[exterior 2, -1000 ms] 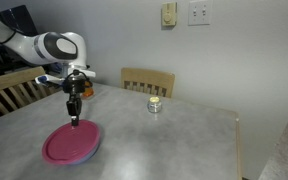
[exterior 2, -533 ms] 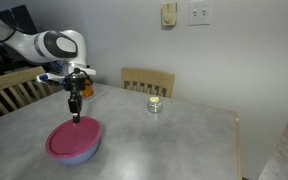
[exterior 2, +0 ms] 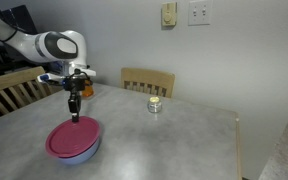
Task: Put the pink plate on the blue bowl, remove the pink plate and put it back on the the blue bowl
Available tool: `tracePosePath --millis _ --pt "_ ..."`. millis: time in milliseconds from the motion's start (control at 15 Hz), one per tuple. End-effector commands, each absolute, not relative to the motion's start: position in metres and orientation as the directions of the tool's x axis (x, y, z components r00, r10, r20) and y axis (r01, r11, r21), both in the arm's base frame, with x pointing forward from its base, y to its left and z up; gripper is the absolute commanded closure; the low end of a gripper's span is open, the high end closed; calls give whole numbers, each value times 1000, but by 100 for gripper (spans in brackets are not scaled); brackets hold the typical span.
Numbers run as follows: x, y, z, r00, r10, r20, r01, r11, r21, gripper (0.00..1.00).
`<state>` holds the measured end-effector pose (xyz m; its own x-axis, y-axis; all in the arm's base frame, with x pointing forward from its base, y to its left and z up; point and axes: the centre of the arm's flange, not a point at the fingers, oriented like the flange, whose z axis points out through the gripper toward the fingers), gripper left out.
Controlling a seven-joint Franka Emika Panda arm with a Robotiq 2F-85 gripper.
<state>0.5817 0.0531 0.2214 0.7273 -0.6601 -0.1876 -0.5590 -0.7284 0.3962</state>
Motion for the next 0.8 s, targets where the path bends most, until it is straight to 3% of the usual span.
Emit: tracePosePath --millis 0,733 --pt "584 43 215 719 -661 -217 -561 -735 380 97" --pt "599 45 186 728 -634 -260 -514 -757 403 97"
